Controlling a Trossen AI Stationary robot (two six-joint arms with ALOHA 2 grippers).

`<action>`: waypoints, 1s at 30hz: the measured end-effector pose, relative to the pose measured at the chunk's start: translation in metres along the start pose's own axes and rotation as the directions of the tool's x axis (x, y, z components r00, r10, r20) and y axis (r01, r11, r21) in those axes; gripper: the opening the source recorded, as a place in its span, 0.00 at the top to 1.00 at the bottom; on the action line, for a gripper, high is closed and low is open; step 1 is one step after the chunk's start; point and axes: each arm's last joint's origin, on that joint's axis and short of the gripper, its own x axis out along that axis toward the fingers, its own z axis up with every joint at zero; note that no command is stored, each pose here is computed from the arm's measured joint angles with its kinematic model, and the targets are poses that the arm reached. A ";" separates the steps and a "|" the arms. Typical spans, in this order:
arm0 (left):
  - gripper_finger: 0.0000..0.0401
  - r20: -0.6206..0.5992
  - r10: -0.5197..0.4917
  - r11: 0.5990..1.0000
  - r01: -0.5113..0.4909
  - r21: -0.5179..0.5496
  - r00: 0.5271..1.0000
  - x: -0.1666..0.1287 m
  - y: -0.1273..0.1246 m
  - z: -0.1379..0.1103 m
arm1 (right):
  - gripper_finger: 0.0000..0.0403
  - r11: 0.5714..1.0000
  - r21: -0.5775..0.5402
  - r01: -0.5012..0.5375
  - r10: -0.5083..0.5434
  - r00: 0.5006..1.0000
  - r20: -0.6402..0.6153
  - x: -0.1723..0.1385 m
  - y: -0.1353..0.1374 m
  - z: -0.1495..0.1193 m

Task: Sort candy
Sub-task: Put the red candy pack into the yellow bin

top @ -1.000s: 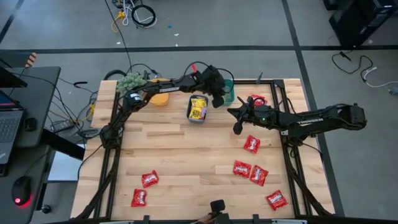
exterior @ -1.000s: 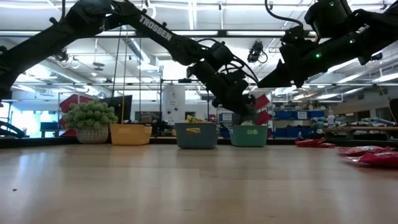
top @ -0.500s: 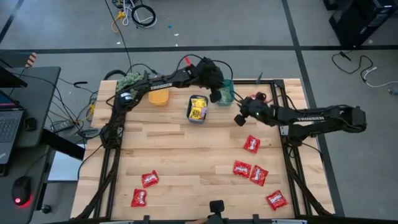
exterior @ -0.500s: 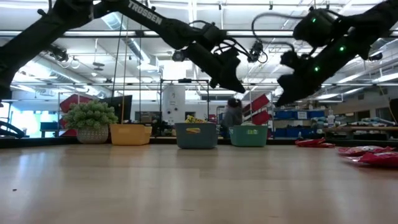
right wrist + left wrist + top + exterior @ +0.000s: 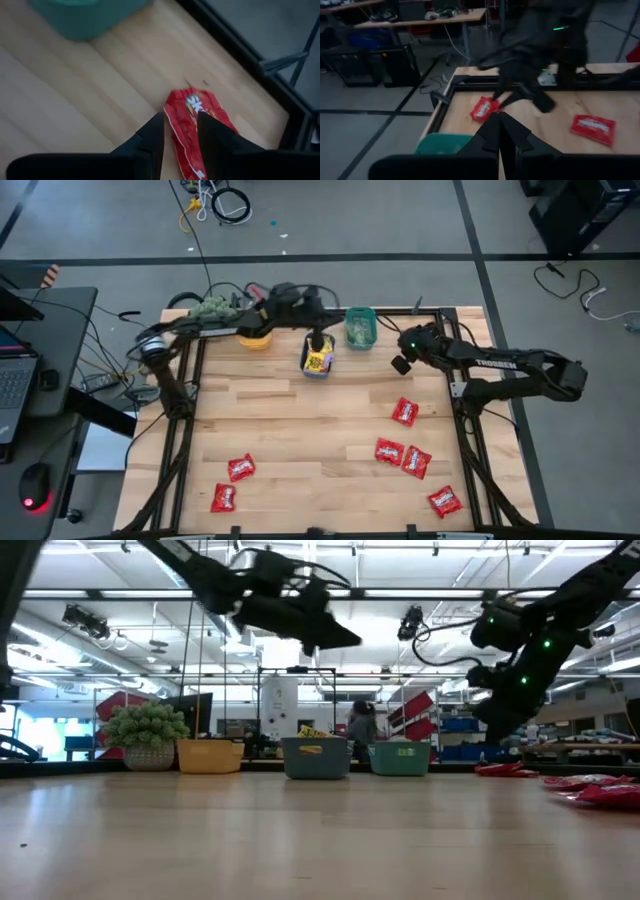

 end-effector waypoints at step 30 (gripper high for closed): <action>0.99 0.128 0.061 0.997 -0.054 -0.059 0.990 -0.177 -0.079 -0.043 | 0.99 0.997 0.002 -0.075 0.074 0.983 -0.168 0.034 -0.006 0.016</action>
